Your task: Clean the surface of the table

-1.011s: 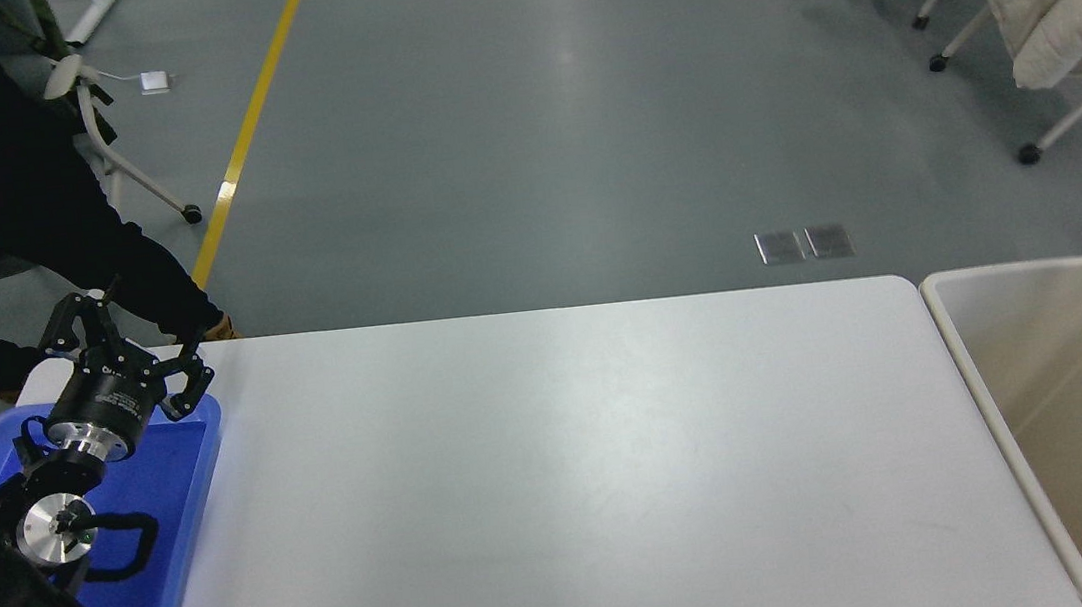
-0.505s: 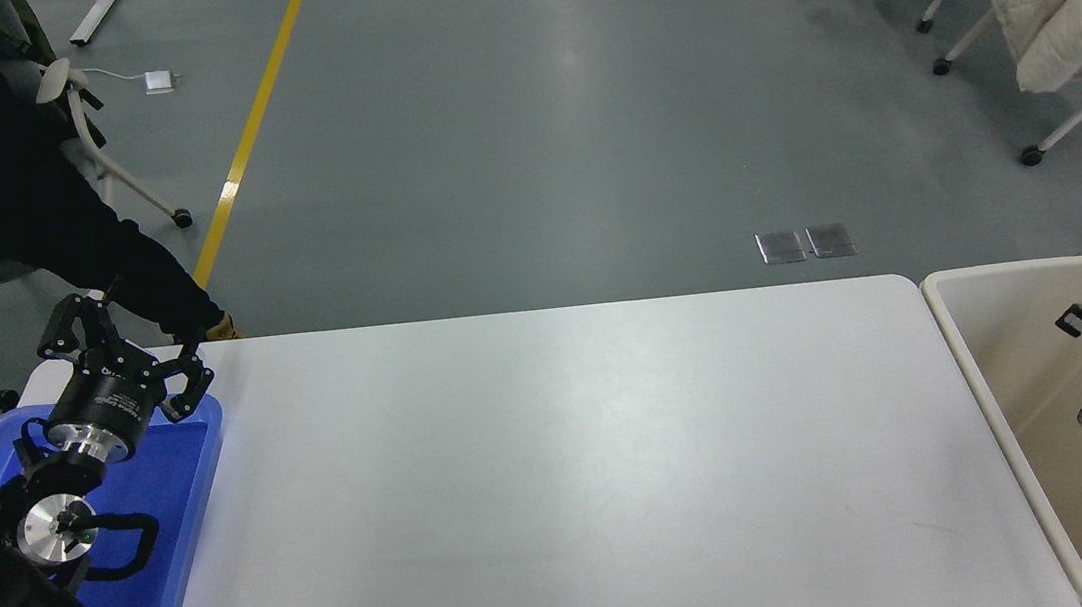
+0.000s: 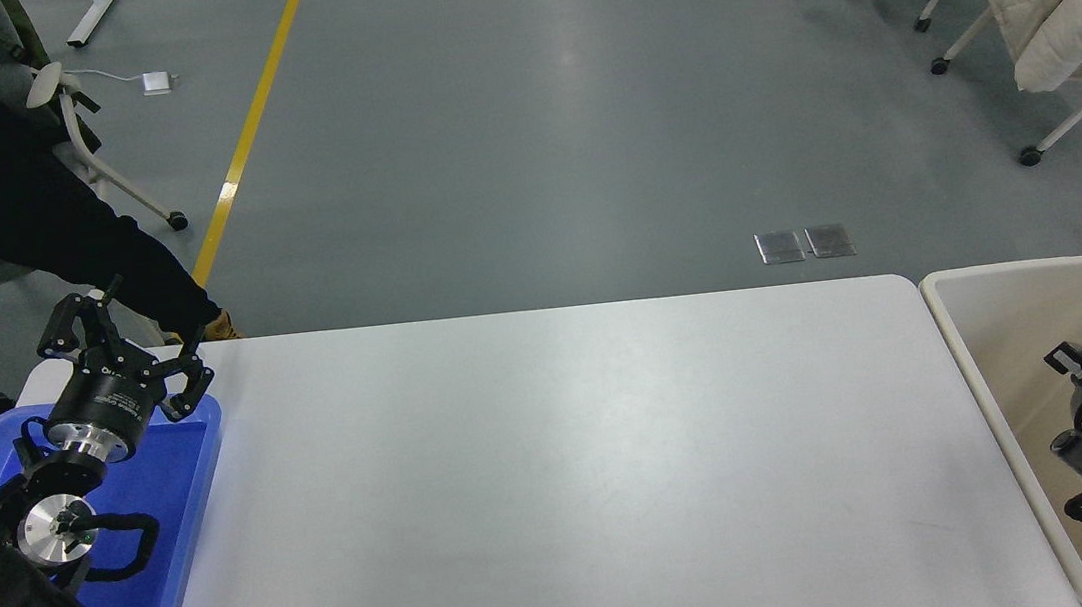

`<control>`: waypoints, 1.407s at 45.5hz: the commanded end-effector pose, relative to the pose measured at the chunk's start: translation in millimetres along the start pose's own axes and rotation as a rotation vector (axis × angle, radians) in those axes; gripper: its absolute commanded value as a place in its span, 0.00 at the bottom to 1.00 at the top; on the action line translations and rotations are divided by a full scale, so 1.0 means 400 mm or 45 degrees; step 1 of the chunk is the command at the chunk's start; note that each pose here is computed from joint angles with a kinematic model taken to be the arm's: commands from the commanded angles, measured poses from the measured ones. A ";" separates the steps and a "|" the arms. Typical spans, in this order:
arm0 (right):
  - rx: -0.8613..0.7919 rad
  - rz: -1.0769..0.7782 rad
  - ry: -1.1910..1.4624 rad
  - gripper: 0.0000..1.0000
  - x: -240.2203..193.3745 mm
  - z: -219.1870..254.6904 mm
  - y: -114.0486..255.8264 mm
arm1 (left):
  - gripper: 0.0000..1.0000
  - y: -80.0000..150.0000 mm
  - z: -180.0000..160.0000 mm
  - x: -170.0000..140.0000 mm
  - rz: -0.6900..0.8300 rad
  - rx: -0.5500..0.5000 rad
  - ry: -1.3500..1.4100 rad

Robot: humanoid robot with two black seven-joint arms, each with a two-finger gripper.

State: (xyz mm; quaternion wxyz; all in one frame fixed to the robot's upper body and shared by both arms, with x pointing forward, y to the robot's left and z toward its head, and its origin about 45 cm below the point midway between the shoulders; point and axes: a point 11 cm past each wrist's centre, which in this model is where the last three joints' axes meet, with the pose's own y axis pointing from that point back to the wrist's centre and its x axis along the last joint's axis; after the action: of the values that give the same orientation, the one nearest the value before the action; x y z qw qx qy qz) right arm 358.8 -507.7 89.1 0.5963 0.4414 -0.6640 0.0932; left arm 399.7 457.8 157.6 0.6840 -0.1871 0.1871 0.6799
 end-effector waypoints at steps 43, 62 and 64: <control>0.325 -0.028 -0.916 1.00 0.344 -0.203 0.054 | 1.00 0.000 0.000 0.000 0.001 0.000 0.000; 0.466 -0.411 -1.365 1.00 0.102 -0.435 0.180 | 1.00 0.000 0.000 0.000 0.001 0.000 0.000; 0.455 -0.445 -1.415 1.00 0.072 -0.451 0.191 | 1.00 0.000 0.000 0.000 -0.001 0.000 0.001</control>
State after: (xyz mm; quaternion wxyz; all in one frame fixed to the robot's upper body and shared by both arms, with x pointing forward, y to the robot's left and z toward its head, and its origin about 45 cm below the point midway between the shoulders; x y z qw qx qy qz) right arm 426.8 -427.2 201.0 0.1917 0.5866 -0.7842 -0.0652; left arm 399.8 457.8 157.5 0.6838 -0.1871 0.1871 0.6801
